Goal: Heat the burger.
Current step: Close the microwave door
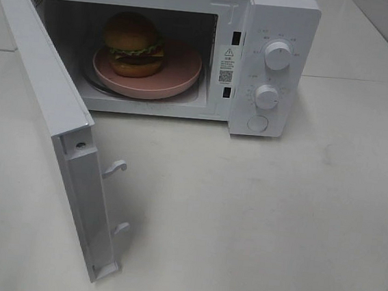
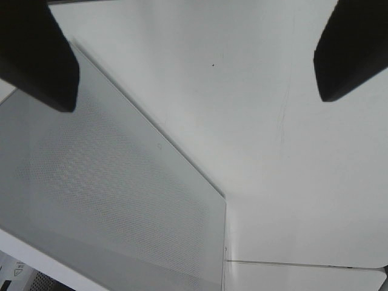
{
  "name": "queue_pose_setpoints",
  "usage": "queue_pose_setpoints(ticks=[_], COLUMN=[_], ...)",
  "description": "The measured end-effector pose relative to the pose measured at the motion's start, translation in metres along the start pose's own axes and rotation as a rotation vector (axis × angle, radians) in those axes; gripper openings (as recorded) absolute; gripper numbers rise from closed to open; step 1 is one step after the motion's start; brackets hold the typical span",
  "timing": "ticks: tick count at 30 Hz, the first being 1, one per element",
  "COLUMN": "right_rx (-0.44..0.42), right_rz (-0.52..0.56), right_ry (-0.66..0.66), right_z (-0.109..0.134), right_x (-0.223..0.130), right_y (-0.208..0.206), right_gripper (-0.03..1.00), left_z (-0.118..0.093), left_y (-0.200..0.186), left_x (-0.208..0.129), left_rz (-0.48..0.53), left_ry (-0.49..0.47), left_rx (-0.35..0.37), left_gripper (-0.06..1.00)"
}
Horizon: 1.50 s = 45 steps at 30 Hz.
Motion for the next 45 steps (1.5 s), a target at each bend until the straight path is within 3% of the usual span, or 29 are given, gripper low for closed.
queue_pose_setpoints(ticks=[11, 18, 28, 38, 45], right_rx=[-0.012, -0.068, -0.146, -0.197, -0.201], right_rz=[-0.051, -0.253, -0.470, -0.641, -0.642], right_ry=[0.127, 0.297, 0.424, 0.485, 0.489], right_z=[-0.010, -0.025, -0.032, -0.030, -0.030], right_x=[-0.031, -0.038, -0.059, -0.078, -0.078], right_y=[0.008, -0.009, -0.029, -0.045, -0.045], right_gripper=[0.77, 0.77, 0.77, 0.77, 0.77], left_z=[0.000, 0.000, 0.000, 0.000, 0.000], left_y=[0.000, 0.000, 0.000, 0.000, 0.000], left_x=[0.000, 0.000, 0.000, 0.000, 0.000], left_rz=[0.000, 0.000, 0.000, 0.000, 0.000], left_ry=[0.000, 0.000, 0.000, 0.000, 0.000], left_rx=[0.000, 0.000, 0.000, 0.000, 0.000], left_gripper=[0.97, 0.97, 0.97, 0.97, 0.97])
Point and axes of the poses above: a point on each arm's last joint axis where the gripper is mounted, y pointing out along that axis toward the gripper, z along the wrist's bending axis when the last joint is at zero, x = y × z, the point moved 3 cm from there along y, pointing out along that axis toward the gripper, and after that the axes turned 13 degrees about y, right-handed, at the moved point
